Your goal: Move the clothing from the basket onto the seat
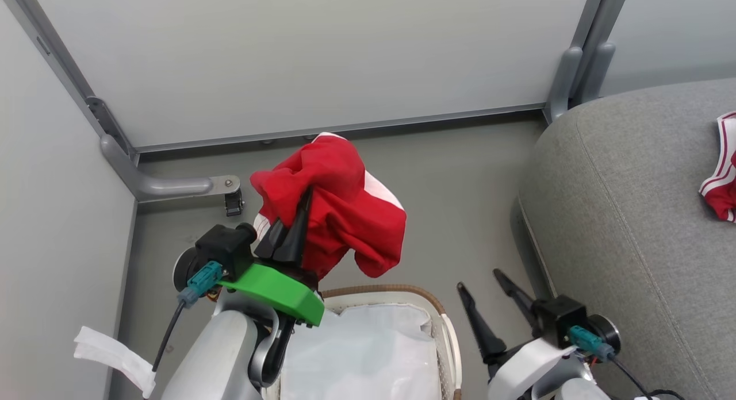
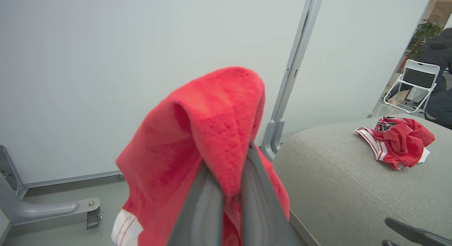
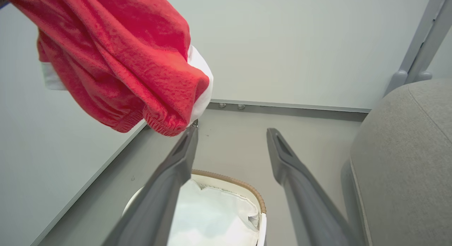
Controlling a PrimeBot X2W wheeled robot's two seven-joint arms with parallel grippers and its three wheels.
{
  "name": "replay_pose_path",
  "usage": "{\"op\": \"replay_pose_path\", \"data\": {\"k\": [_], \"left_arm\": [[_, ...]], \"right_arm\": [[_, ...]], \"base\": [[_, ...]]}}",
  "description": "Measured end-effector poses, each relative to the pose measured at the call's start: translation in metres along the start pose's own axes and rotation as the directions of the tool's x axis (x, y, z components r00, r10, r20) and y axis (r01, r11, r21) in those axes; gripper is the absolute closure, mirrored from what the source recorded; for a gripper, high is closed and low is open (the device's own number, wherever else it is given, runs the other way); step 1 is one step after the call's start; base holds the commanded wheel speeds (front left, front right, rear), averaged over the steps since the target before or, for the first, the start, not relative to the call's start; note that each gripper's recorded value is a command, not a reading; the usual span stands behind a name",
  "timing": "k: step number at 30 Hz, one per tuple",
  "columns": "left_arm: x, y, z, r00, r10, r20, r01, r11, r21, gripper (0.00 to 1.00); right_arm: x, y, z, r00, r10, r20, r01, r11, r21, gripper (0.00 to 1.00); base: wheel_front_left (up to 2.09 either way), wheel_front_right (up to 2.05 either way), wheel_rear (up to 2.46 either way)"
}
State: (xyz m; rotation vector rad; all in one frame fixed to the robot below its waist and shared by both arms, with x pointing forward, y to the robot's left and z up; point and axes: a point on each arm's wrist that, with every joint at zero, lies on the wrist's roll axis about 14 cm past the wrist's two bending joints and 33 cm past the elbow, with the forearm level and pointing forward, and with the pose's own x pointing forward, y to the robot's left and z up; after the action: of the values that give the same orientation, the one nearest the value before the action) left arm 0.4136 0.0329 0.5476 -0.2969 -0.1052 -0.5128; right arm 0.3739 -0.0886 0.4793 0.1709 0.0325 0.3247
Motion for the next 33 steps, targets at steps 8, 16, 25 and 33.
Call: {"op": "replay_pose_path", "data": {"k": [8,16,25,33], "left_arm": [[-0.006,-0.012,0.010,0.999,-0.023,0.029,0.023,1.000,0.008,1.00],[-0.014,-0.022,0.006,0.999,-0.042,0.016,0.042,0.999,-0.008,1.00],[-0.026,-0.032,-0.001,0.999,-0.050,-0.004,0.050,0.997,-0.056,1.00],[-0.023,-0.019,0.013,0.999,-0.015,0.037,0.017,0.999,-0.036,0.53]], "right_arm": [[0.017,0.070,0.022,0.970,0.239,0.047,-0.235,0.969,-0.072,0.00],[0.044,0.120,0.040,0.909,0.412,0.059,-0.399,0.904,-0.154,0.00],[0.063,0.146,0.028,0.872,0.489,-0.008,-0.485,0.863,-0.140,0.65],[0.065,0.152,0.037,0.871,0.489,0.035,-0.488,0.872,-0.037,1.00]], "base": [[0.00,0.00,0.00],[0.00,0.00,0.00],[0.00,0.00,0.00],[0.00,0.00,0.00]]}}
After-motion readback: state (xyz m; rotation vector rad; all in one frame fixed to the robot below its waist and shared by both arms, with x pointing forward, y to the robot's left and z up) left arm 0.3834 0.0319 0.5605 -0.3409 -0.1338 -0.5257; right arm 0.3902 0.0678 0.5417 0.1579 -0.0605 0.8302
